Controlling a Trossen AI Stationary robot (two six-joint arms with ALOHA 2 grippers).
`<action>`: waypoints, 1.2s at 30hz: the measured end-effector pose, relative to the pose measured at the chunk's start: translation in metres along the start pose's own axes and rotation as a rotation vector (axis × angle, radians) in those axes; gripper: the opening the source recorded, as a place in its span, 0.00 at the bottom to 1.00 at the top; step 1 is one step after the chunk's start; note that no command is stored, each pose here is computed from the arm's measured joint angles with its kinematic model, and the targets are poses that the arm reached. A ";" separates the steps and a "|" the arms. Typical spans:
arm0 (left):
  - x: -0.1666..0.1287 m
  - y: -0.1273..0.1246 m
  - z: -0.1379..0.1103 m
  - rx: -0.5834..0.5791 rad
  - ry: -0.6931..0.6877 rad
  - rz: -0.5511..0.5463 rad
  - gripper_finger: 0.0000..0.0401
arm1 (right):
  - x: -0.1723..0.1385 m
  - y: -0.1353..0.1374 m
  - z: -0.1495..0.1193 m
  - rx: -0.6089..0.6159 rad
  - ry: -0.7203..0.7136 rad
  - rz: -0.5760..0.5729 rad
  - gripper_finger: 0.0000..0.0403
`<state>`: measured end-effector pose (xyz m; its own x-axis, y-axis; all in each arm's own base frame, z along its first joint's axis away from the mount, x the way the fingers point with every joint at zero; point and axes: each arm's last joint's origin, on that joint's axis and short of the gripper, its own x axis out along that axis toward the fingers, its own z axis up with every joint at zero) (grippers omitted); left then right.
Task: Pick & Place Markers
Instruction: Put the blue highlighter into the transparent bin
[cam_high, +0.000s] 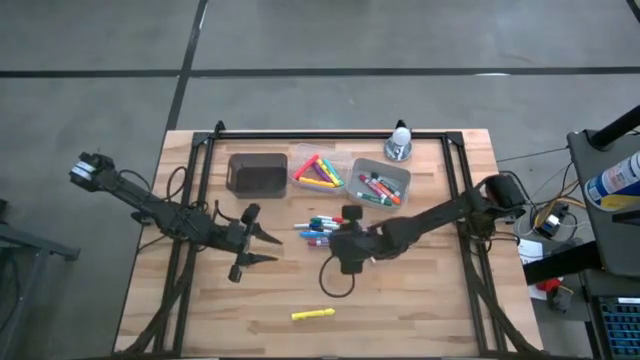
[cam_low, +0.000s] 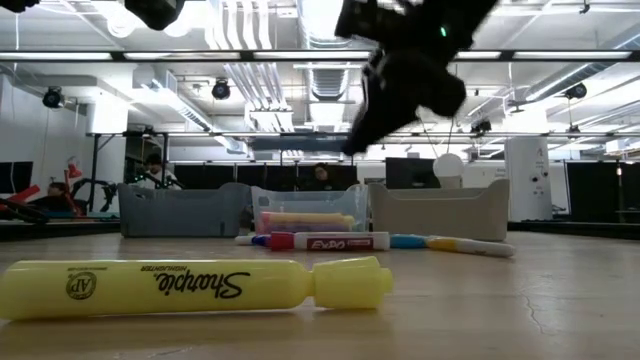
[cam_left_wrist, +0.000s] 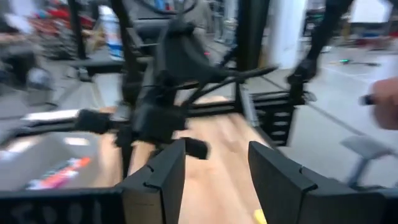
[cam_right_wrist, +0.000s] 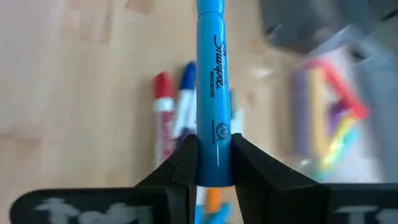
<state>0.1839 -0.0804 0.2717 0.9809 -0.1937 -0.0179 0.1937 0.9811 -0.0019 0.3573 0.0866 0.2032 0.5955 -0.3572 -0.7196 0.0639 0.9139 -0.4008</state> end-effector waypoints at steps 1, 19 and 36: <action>-0.001 0.001 0.001 0.015 -0.007 0.026 0.42 | -0.005 -0.004 0.004 -0.021 -0.003 -0.026 0.17; -0.036 0.018 0.025 0.191 -0.113 0.316 0.42 | -0.019 -0.145 0.022 0.041 -0.026 -0.331 0.17; -0.036 0.018 0.017 0.146 -0.075 0.307 0.42 | 0.085 -0.192 -0.021 0.204 0.088 -0.009 0.17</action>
<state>0.1519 -0.0560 0.2891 0.9913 0.1060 0.0782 -0.1159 0.9840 0.1353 0.3784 -0.1230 0.2070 0.5225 -0.3725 -0.7669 0.2349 0.9276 -0.2905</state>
